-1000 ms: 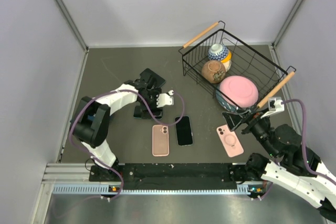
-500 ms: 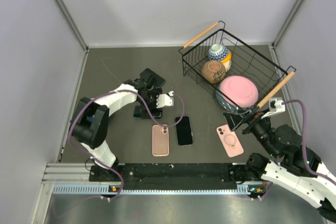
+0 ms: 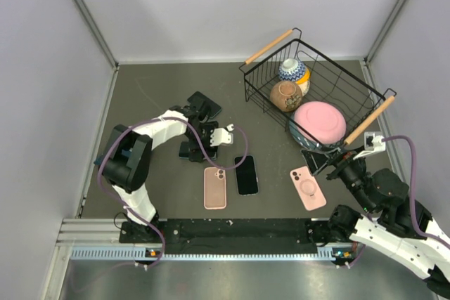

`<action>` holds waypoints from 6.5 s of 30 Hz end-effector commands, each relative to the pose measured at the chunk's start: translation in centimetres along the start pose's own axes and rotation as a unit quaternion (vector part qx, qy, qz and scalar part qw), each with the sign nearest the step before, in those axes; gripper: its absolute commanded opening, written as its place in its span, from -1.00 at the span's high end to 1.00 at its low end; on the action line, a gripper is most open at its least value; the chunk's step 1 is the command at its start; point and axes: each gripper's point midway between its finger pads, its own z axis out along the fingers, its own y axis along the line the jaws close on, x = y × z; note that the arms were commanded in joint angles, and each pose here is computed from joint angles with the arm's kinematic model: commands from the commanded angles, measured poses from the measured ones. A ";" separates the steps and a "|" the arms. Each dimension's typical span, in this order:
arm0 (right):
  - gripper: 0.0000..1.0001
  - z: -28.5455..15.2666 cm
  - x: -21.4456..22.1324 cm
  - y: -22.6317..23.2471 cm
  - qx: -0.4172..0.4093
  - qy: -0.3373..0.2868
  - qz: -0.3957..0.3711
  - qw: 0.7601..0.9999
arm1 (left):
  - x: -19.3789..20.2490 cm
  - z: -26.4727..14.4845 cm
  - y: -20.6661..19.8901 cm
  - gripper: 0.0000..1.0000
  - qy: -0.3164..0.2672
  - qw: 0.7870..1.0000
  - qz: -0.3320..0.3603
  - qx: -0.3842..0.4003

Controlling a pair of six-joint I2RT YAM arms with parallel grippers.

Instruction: Put the phone into the phone case

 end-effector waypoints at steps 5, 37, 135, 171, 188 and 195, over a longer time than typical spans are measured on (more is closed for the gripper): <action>-0.97 -0.8 -2.8 0.3 -0.001 -0.038 0.005 0.999 | -1.0 0.2 1.0 -0.98 -0.016 1.000 0.010 0.002; -0.97 1.5 1.0 1.4 0.027 0.045 0.066 0.996 | -6.8 -10.2 6.2 0.60 -0.151 0.955 -0.143 -0.213; 1.00 17.7 25.7 10.2 -0.048 0.423 0.135 0.895 | 1.7 -3.4 -9.4 1.00 -0.185 0.619 -0.747 -0.157; 1.00 16.9 24.6 8.3 -0.031 0.419 0.177 0.890 | -0.4 0.0 -17.1 1.00 -0.230 0.586 -0.777 0.003; 1.00 16.4 27.5 5.3 0.001 0.409 0.199 0.890 | -0.9 0.1 -18.0 1.00 -0.253 0.576 -0.777 0.029; 1.00 17.1 28.6 5.8 -0.014 0.419 0.205 0.884 | -1.0 0.4 -17.9 1.00 -0.259 0.575 -0.776 0.034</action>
